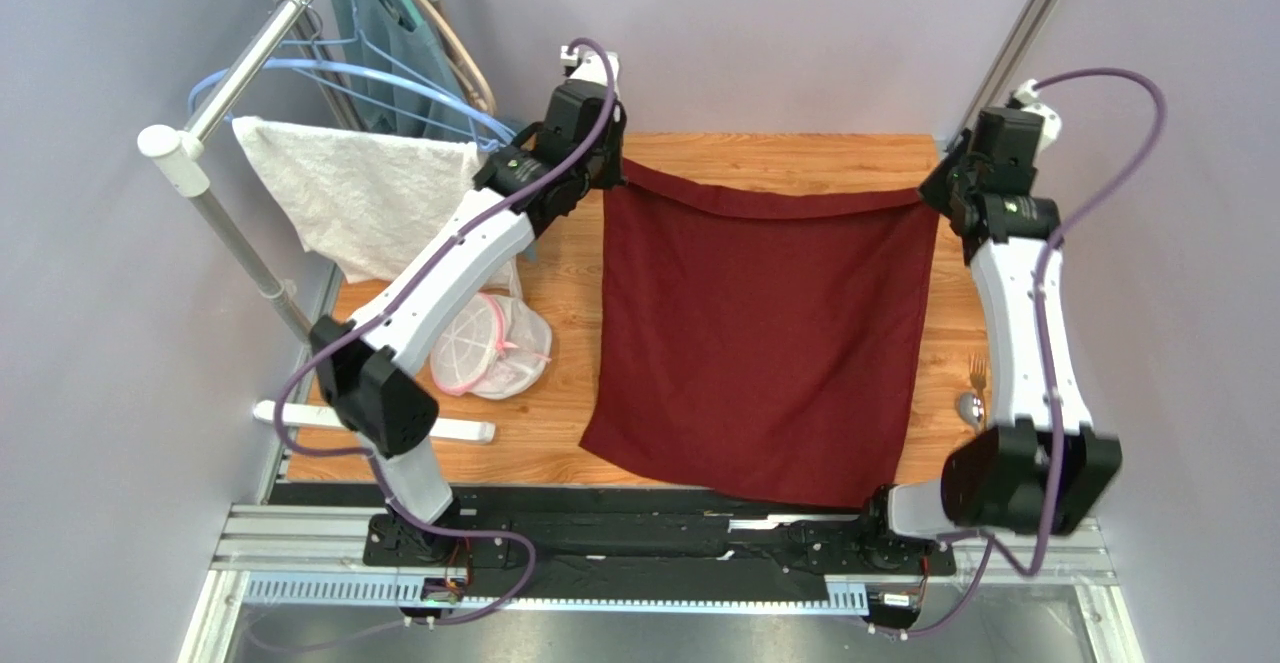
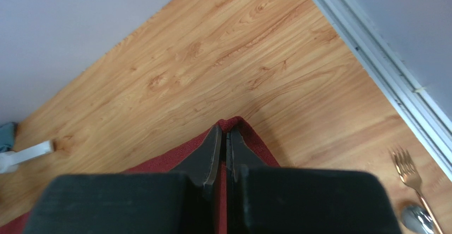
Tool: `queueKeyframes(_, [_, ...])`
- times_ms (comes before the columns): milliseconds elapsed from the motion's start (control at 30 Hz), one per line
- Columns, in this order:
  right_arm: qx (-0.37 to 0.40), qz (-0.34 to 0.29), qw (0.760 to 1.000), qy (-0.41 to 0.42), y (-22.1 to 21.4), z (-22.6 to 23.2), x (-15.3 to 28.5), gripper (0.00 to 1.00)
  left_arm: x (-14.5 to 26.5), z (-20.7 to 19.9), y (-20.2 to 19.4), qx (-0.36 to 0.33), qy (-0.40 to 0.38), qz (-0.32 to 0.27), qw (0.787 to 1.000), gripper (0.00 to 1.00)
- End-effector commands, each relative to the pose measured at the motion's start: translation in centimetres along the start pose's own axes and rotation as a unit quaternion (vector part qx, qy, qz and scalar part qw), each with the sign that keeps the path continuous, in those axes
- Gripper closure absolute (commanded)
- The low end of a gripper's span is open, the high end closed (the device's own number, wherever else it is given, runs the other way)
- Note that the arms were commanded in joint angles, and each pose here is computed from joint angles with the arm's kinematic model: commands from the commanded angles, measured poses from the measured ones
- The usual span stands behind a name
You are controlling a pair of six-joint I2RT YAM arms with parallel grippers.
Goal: Fold the napkin into a case and place the utensils inside
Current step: Fold and flatten the napkin at the center of the board.
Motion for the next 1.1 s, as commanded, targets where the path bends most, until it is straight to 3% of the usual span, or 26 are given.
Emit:
queueKeyframes(0, [0.013,0.013,0.999,0.032,-0.2,1.4,-7.0,1.0,-4.1,1.1,1.9,-0.016,0.026,-0.052,0.998,1.0])
queueKeyframes(167, [0.012,0.069,0.997,0.015,-1.9,1.5,-11.4,1.0,-10.2,1.0,-1.4,-0.03,0.005,-0.016,0.999,1.0])
queueKeyframes(333, [0.017,0.121,0.992,0.018,-3.5,1.3,-12.7,1.0,-11.8,1.2,-3.1,-0.038,0.019,0.007,0.999,1.0])
queueKeyframes(533, [-0.009,0.2,0.98,-0.019,-7.4,-1.1,-10.4,1.0,-11.0,1.8,-6.3,-0.025,0.05,0.08,0.995,1.0])
queueKeyframes(733, [-0.021,0.245,0.963,-0.109,-11.8,-5.8,-6.3,1.0,-8.6,2.7,-11.3,-0.03,0.073,0.201,0.976,1.0])
queueKeyframes(867, [0.011,0.224,0.955,-0.194,-12.4,-8.8,-4.3,1.0,-6.4,3.2,-13.0,-0.038,0.064,0.237,0.969,1.0])
queueKeyframes(1067, [0.0,0.21,0.95,-0.233,-13.5,-10.8,-1.5,1.0,-4.5,3.1,-15.7,-0.037,0.031,0.278,0.959,1.0])
Point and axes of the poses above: each gripper's point midway between its finger pads, its own x axis back along the fingers, its own z axis along the line the jaws close on, y = z × x, the point moved 8 cm from there along x, back along the fingers, and after that the axes turned 10 degrees about -x, right-handed, at the moved point
